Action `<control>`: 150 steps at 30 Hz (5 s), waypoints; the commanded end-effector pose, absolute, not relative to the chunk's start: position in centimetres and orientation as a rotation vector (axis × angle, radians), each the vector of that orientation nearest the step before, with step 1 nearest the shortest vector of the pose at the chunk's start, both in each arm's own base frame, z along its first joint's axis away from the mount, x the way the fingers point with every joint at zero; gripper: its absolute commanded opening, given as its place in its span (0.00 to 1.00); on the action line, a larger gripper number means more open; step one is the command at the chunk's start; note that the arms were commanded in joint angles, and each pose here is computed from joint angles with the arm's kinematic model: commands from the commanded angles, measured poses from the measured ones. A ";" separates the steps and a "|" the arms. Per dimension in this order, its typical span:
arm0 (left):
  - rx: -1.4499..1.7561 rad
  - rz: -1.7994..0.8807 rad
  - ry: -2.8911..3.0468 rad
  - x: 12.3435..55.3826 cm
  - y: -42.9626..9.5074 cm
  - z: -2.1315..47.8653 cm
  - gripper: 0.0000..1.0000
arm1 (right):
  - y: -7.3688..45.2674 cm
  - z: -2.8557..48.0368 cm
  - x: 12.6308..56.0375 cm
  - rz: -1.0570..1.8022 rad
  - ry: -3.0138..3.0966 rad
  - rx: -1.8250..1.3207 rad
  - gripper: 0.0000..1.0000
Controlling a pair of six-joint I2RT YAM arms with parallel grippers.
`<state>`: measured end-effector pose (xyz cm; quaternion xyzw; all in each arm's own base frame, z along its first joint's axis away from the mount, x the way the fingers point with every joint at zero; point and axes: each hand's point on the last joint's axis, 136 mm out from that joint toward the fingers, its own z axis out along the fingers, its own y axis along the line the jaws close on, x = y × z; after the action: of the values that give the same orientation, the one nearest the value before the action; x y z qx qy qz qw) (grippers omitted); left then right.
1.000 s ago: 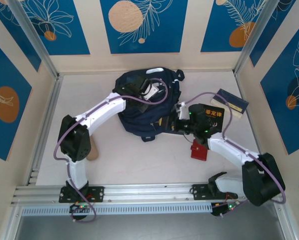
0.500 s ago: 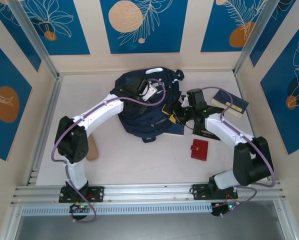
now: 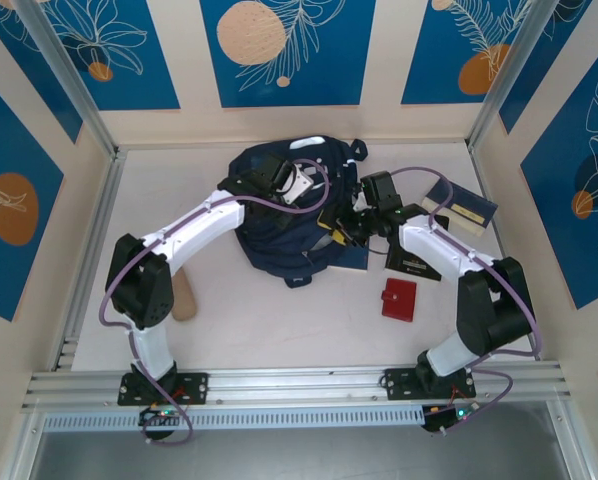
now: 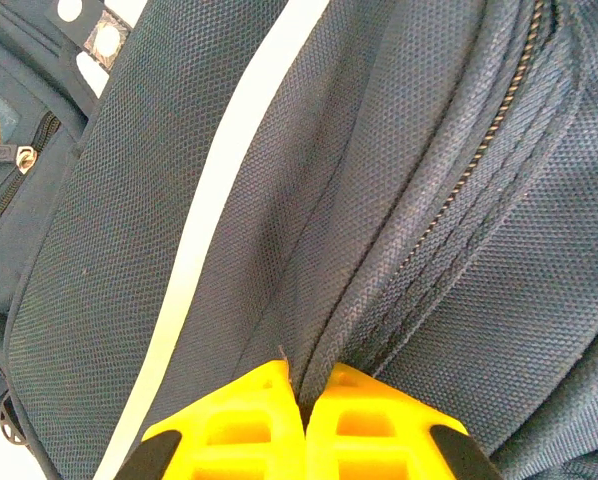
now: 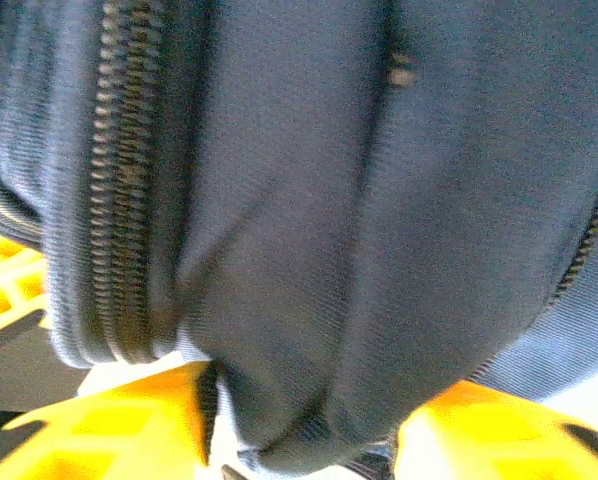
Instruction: Pack the student bag
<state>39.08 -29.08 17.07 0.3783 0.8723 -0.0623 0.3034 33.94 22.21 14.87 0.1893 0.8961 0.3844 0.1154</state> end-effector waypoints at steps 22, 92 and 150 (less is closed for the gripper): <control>0.753 -0.190 2.283 39.5 -27.6 21.5 0.10 | 23.9 17.1 34.4 1.141 2.617 0.425 0.09; 0.128 -0.270 2.491 30.9 -23.6 11.6 0.00 | 25.8 17.7 36.1 1.122 2.594 0.351 0.00; 0.468 -0.651 2.574 29.8 -20.8 11.2 0.43 | 16.5 13.1 33.6 0.960 2.672 0.400 0.00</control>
<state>30.75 -18.38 10.09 0.1355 0.9480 -0.1783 0.2262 33.36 15.99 11.56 0.1535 0.9298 0.3086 0.1288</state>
